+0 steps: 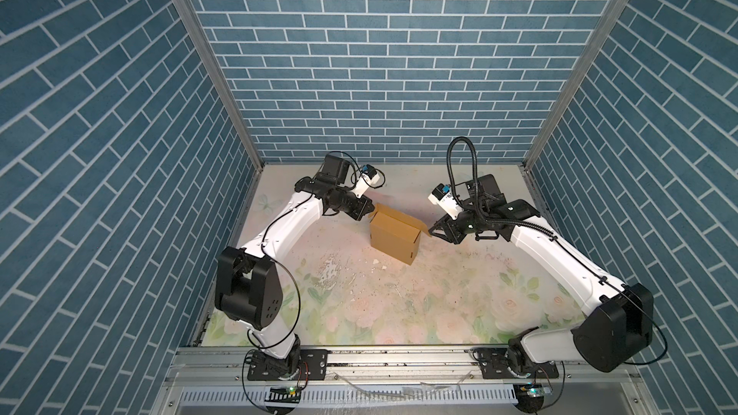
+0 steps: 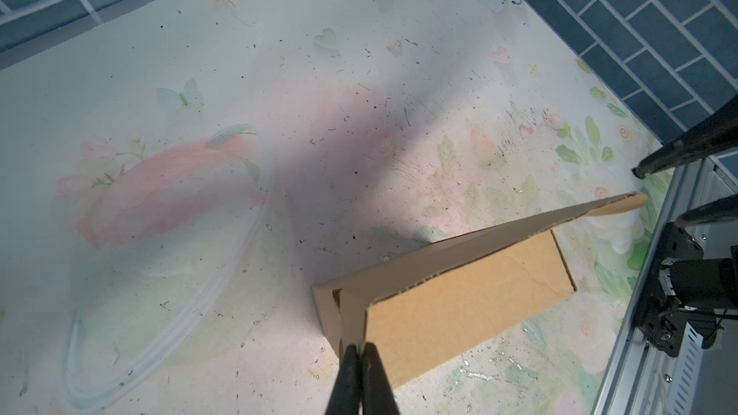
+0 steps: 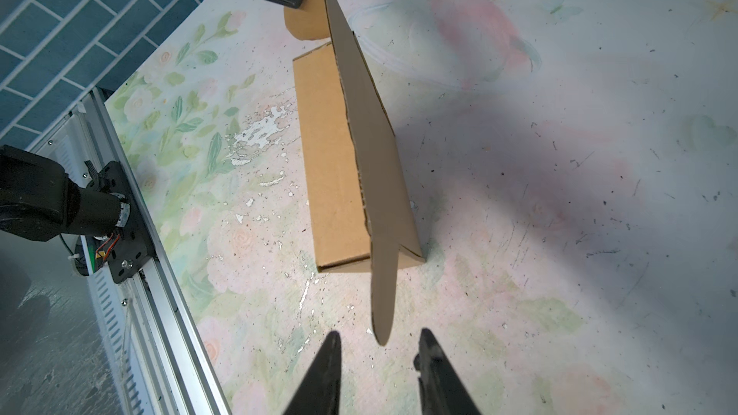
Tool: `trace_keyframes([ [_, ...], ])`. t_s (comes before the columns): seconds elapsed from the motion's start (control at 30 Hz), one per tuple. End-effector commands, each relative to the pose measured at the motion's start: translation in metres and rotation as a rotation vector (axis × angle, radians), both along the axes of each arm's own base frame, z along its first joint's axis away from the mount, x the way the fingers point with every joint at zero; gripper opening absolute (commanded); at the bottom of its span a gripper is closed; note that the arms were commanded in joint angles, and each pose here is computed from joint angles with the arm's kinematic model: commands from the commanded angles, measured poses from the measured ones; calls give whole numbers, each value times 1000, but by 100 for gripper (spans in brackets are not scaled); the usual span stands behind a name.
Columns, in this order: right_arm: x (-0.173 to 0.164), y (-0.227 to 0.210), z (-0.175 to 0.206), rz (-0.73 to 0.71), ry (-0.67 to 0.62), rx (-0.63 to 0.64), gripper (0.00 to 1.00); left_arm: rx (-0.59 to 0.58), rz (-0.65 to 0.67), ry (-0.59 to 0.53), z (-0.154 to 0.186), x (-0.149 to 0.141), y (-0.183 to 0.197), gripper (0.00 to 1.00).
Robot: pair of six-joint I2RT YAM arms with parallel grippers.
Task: Assemble paper box
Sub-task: Fold and tuck the lid into the gap.
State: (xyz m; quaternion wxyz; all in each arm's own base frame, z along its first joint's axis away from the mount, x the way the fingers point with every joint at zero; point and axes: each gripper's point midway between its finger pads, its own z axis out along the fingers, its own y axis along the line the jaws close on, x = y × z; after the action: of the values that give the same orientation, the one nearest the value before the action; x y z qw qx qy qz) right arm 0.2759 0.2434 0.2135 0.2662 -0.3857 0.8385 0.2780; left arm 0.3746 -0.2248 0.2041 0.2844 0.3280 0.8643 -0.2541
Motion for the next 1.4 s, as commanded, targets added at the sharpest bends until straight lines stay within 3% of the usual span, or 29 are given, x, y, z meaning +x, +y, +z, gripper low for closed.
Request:
trace_keyframes([
  [0.0,-5,7,1,-15,36,18,32,-5,1,2,0,-4,-2,7],
  [0.4,18,7,-8,-163,52,5,10,-25,12,8,2,-5,-5,7],
  [0.63,22,14,-12,-213,76,19,6,-39,22,21,1,-7,-7,7],
  [0.87,17,-2,11,-239,3,-36,19,-39,26,12,1,-8,-7,7],
  [1.03,16,-10,5,-220,-9,-117,28,-42,26,12,-1,-8,-8,7],
  [1.37,21,-9,5,-175,-42,-140,33,-34,21,8,-1,-8,-9,7],
])
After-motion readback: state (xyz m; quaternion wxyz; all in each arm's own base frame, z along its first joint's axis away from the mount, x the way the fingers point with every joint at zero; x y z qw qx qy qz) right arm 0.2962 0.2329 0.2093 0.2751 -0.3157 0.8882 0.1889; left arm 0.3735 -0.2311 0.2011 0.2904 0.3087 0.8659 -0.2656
